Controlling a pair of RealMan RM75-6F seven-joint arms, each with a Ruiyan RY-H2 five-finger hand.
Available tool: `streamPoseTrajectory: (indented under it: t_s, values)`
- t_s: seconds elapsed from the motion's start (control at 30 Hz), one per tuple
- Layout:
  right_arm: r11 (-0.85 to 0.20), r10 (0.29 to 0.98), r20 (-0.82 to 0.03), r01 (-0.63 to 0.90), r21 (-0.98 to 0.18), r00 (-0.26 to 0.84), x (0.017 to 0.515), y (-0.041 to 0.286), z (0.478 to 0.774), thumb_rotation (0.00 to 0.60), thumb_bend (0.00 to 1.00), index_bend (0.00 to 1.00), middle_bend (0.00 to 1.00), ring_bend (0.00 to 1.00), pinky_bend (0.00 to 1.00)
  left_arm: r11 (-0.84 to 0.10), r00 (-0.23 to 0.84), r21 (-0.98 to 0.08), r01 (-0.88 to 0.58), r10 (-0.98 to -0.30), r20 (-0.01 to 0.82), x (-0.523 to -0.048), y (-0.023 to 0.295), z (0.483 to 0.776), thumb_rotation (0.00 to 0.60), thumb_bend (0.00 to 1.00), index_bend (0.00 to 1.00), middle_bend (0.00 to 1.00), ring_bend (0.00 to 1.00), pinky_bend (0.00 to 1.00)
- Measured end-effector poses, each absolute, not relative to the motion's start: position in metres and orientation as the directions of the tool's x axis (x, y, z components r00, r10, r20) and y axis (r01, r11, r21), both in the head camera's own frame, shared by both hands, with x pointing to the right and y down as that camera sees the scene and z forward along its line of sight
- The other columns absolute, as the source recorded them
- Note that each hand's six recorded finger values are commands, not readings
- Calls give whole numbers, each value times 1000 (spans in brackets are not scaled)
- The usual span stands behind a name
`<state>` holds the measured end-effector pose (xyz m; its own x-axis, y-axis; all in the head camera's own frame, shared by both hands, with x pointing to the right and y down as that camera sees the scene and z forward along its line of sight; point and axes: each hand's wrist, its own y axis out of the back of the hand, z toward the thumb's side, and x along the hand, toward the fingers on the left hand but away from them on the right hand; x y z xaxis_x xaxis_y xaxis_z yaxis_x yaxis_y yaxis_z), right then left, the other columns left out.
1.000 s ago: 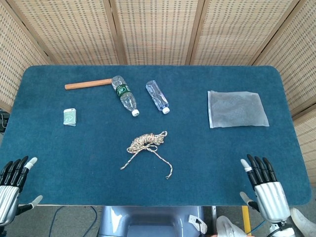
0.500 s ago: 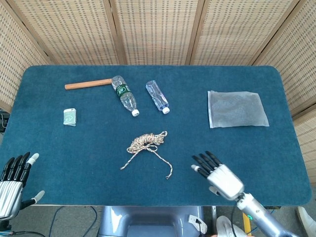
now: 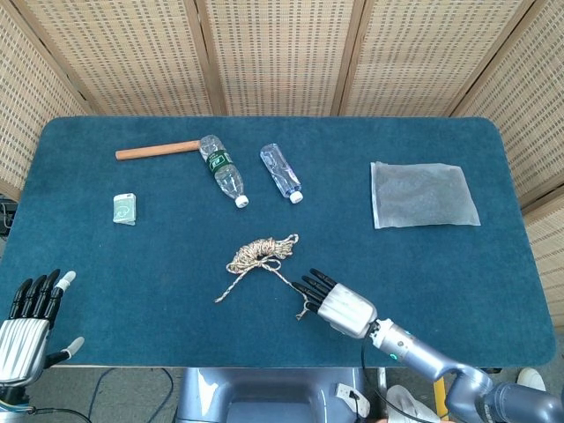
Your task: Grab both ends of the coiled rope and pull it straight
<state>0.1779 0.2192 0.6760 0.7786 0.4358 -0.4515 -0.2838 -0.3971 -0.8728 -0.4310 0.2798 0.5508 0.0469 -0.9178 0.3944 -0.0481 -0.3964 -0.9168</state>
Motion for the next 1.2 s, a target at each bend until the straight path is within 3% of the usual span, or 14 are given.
streamPoseTrajectory:
  t_s: [0.47,1.2]
  values:
    - [-423,418,-532,-361,-831,736,143,215,701,600,275,432,0,0,0,-400,43,-915,-49,-916,398,-431,279,552,600,0,0,0,0,0]
    - [-494,415,-576,-358,-792,704,120,218,713,600,355,503,0,0,0,-403,39,-914,-53,-915,401,-432,278,553,600,0,0,0,0,0]
